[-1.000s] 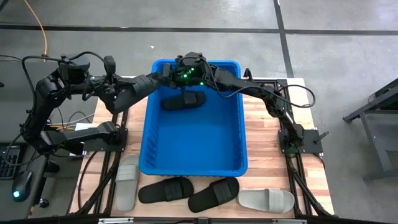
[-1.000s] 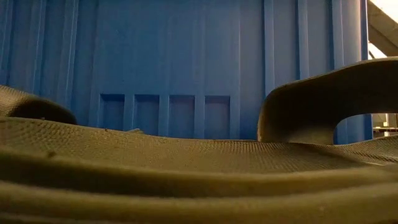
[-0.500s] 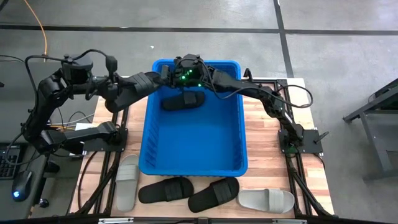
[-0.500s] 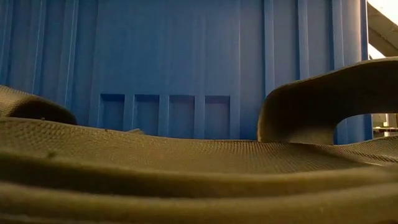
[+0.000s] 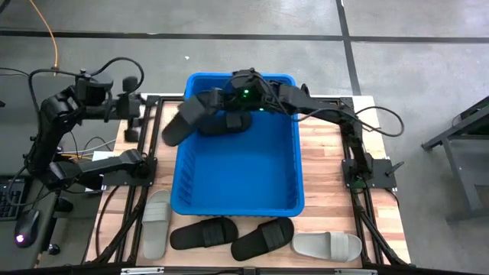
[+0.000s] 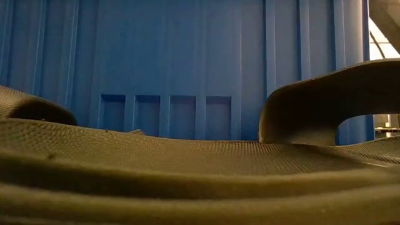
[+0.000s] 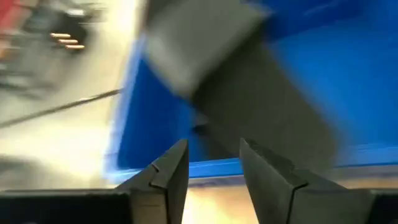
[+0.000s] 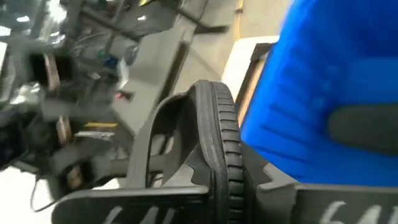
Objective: Pick and place slides into bin
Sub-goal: Put the top black slide into the blue container
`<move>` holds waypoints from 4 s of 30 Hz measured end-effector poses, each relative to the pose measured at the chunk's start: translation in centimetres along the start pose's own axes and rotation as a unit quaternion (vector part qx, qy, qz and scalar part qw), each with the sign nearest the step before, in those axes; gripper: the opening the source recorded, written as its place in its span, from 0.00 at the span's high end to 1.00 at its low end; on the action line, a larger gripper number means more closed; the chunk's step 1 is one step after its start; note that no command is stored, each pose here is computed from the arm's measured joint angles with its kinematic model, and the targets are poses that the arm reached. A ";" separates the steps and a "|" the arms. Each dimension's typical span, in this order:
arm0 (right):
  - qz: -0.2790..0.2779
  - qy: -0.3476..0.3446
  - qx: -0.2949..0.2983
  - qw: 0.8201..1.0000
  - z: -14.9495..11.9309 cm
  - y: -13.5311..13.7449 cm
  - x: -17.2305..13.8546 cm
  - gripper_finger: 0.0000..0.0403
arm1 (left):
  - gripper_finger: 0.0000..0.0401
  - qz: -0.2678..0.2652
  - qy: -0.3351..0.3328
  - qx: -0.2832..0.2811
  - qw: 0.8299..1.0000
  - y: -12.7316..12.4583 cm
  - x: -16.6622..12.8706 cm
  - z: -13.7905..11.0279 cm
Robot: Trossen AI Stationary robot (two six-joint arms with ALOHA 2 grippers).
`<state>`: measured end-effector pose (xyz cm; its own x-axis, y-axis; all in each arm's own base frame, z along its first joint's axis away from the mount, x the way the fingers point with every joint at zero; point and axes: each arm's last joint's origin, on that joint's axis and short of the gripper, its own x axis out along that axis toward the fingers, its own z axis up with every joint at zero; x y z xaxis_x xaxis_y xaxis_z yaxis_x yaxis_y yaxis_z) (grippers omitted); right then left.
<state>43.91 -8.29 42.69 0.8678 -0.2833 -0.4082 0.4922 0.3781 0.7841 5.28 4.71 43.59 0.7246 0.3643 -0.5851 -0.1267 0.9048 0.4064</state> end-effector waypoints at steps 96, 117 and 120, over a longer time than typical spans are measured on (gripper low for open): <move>-0.346 0.046 0.226 0.910 -3.5 -19.8 11.4 0.52 | 0.57 0.066 -0.054 -0.042 0.995 5.6 -3.9 4.6; -0.340 0.077 0.164 0.923 -3.0 -19.7 10.9 0.38 | 0.57 0.059 -0.046 -0.048 0.996 5.5 -3.9 4.5; -0.337 0.080 0.146 0.927 -2.6 -19.0 10.6 0.38 | 0.57 0.059 -0.046 -0.049 0.996 5.5 -3.9 4.5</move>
<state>43.91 -16.15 22.20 0.3799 -0.2253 -0.8972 0.9073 -0.0983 0.4088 4.81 7.27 51.25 0.7591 0.4523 -0.4682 -0.2773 0.8754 0.3960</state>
